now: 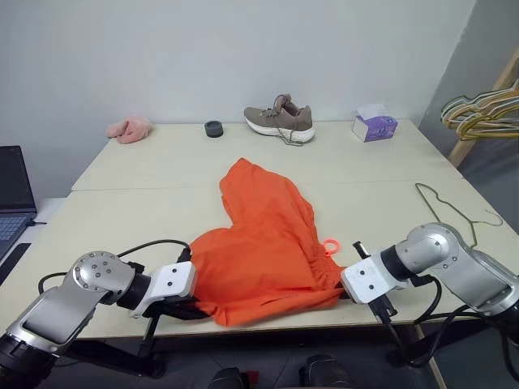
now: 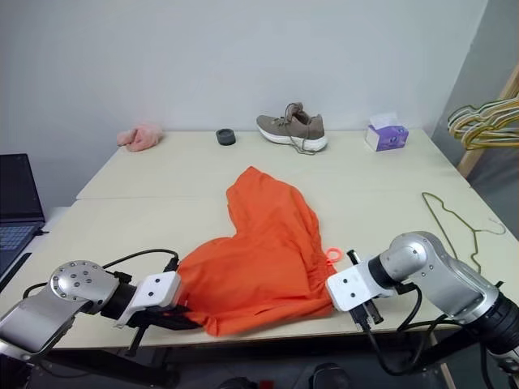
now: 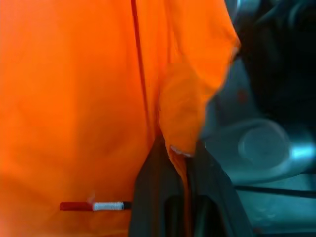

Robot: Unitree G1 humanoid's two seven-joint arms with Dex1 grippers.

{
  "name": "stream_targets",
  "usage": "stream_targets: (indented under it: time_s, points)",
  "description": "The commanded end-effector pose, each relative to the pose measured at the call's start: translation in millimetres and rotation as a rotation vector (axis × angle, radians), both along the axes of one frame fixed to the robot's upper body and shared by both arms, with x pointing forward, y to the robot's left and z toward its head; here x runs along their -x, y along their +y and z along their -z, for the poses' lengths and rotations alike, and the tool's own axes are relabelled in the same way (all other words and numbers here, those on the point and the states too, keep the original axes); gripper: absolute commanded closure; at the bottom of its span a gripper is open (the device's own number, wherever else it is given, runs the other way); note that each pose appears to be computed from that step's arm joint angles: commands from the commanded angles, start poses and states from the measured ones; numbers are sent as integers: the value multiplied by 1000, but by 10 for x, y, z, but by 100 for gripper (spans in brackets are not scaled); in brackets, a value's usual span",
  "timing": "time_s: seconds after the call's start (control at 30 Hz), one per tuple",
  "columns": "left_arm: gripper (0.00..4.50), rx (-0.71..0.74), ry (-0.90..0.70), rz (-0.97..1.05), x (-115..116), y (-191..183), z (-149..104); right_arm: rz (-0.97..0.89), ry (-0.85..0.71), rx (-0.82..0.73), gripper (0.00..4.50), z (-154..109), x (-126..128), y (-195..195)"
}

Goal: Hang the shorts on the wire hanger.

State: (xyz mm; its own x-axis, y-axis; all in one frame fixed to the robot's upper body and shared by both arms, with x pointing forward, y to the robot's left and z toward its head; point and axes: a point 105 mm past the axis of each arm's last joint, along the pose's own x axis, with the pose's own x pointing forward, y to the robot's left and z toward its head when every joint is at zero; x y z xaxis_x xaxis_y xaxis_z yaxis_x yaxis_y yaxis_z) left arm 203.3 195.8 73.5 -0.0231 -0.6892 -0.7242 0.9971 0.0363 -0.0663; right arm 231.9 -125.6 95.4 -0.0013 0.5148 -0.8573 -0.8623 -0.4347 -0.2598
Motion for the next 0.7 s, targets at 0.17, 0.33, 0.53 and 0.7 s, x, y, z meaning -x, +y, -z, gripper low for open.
stream_targets:
  time_s: [0.17, 0.33, 0.53, 0.7]
  points:
    - [203, 20, 31, 6, 47, -35, -110, -25, 23, -11, 141, -166, 54, -23]
    - [48, 64, 37, -16, 63, -38, -127, 14, 89, -83, 0, -301, 91, -26]
    - [3, 155, -39, -57, -38, -106, -327, 169, 139, -300, 0, -573, -3, 15]
    - [3, 272, -145, -240, -377, -135, -502, 354, 67, -509, 0, -749, -269, 31]
